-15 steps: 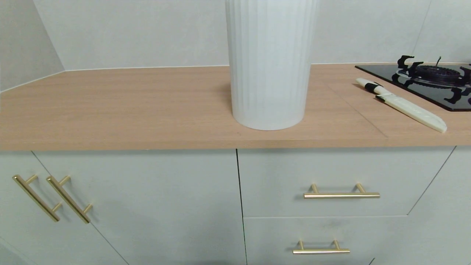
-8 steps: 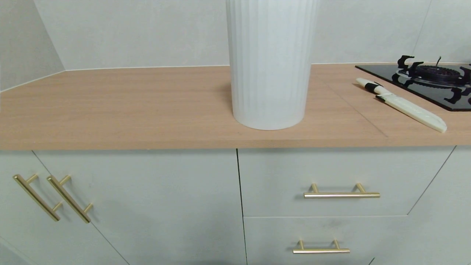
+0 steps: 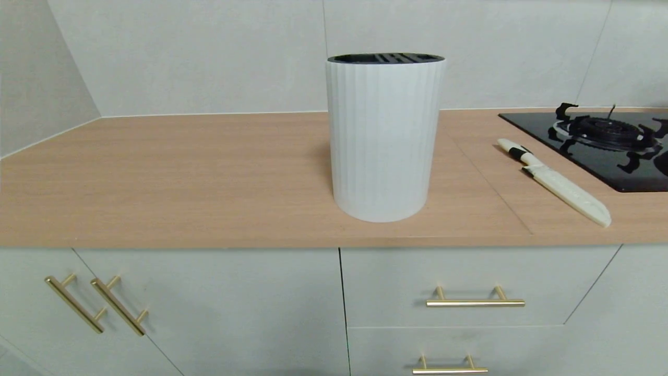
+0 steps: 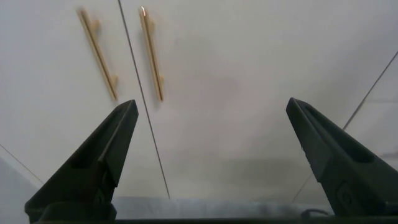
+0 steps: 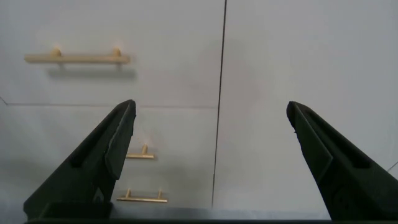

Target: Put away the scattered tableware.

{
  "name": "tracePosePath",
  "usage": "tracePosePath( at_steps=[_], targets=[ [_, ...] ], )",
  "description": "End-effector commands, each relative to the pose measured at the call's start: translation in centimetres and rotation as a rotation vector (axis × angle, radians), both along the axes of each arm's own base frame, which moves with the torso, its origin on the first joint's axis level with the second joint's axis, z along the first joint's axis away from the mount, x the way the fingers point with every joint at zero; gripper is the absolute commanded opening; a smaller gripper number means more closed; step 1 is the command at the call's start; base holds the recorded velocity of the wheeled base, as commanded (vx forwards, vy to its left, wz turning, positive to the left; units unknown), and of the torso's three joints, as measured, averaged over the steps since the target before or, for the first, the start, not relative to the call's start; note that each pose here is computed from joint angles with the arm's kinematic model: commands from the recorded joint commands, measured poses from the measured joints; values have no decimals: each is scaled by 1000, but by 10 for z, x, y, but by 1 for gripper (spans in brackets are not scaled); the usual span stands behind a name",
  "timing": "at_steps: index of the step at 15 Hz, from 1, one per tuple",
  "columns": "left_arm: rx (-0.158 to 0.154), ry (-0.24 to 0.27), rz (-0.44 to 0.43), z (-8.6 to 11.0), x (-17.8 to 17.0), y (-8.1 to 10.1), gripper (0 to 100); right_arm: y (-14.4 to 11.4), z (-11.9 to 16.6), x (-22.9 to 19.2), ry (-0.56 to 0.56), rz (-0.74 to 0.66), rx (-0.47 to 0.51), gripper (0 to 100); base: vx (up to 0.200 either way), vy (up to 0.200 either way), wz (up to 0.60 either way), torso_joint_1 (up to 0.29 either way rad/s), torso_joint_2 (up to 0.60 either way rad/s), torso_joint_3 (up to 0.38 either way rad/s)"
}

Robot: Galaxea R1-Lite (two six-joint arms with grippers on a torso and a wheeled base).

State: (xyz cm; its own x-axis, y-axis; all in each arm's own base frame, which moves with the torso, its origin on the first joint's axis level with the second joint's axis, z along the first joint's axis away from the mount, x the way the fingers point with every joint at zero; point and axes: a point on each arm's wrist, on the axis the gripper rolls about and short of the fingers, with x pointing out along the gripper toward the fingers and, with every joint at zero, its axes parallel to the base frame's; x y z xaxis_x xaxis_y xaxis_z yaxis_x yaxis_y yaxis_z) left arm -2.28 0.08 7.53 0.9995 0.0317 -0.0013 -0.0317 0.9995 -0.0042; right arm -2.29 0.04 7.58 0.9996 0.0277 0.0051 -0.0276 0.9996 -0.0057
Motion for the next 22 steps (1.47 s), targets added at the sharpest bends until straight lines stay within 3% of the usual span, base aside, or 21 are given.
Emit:
tracePosePath(
  at_steps=[1, 22],
  targets=[
    [0, 0, 1, 0, 0, 0, 100, 0, 0, 0, 0, 3, -1, 100, 0, 0, 0, 159, -481, -300],
    [0, 0, 1, 0, 0, 0, 100, 0, 0, 0, 0, 0, -1, 100, 0, 0, 0, 212, -506, -293]
  ],
)
